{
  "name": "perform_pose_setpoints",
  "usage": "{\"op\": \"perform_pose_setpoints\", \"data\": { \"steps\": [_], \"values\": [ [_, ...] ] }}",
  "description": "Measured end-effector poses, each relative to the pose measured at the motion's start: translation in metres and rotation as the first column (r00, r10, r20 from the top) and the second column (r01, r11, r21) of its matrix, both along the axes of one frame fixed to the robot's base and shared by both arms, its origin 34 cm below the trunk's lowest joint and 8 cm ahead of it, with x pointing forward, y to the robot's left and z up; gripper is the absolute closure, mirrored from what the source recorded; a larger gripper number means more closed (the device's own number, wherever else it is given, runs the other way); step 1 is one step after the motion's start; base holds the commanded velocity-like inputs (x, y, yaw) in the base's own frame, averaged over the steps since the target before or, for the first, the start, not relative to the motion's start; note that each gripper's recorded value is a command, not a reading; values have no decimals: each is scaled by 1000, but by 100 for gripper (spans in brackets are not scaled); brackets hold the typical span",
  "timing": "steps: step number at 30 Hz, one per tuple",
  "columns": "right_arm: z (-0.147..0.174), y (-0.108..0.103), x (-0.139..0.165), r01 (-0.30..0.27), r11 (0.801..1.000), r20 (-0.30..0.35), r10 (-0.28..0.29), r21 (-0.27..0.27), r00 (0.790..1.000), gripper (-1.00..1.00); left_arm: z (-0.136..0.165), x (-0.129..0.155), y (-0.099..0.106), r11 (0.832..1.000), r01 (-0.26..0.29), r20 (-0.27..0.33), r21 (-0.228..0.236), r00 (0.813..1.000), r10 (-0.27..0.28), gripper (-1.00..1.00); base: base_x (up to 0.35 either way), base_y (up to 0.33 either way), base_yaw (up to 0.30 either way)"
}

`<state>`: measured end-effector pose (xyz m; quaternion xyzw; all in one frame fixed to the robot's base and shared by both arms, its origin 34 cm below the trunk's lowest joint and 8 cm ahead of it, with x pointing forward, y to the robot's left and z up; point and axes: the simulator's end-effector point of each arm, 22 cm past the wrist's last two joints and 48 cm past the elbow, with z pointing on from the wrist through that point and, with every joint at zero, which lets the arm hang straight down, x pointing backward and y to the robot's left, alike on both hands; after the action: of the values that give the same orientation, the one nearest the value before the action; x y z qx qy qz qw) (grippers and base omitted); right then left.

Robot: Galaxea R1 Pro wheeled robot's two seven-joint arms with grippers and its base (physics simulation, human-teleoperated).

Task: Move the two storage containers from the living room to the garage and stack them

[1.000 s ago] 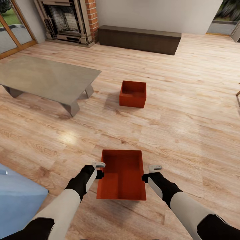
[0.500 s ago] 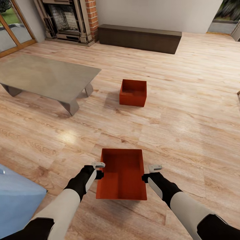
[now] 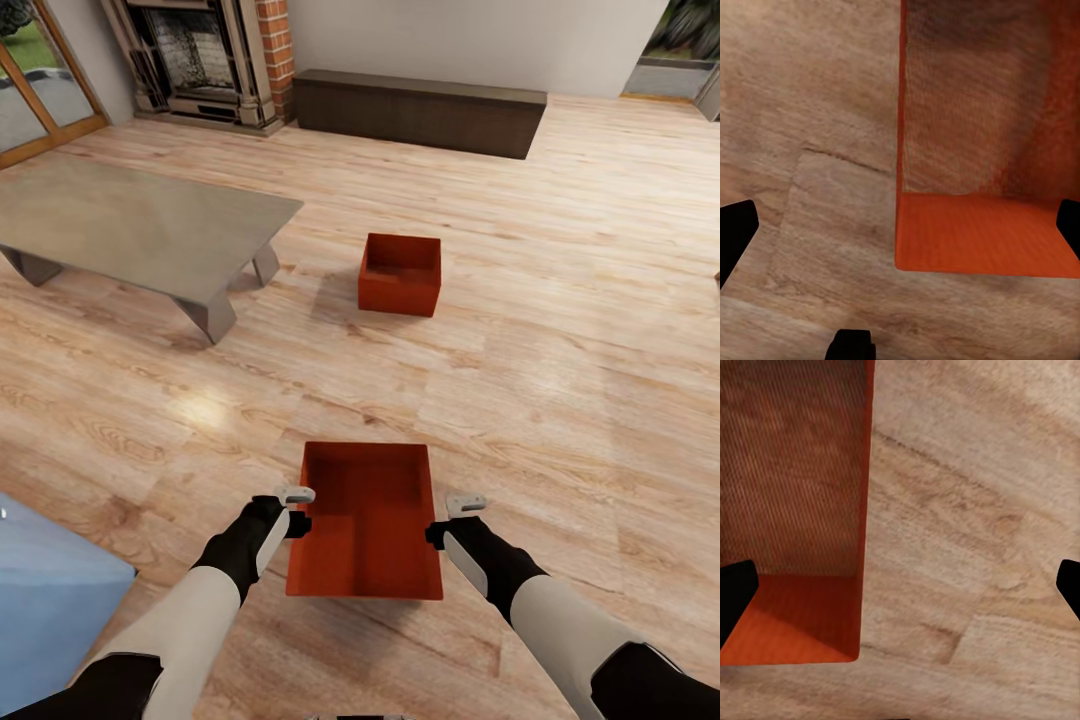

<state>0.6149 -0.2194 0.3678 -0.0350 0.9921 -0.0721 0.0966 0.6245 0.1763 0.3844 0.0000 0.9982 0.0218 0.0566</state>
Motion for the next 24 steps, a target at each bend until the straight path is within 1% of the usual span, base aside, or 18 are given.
{"op": "perform_pose_setpoints", "data": {
  "steps": [8, 17, 24],
  "values": [
    [-15, 0, -1, 0, 1000, 1, 0, 0, 1000, -100, -15, -2, 0, 1000, 1, 0, 1, 1000, -1, -100, 0, 0, 0],
    [-26, 3, 15, -1, 1000, 25, 0, 7, 1000, -100, -33, -4, 1, 1000, 1, 0, 2, 1000, -1, -100, 0, 0, 0],
    [-40, 5, 12, -2, 1000, 21, 2, 11, 1000, -100, -47, -6, 0, 1000, 2, 1, 1, 1000, -2, -100, 0, 0, 0]
  ]
}}
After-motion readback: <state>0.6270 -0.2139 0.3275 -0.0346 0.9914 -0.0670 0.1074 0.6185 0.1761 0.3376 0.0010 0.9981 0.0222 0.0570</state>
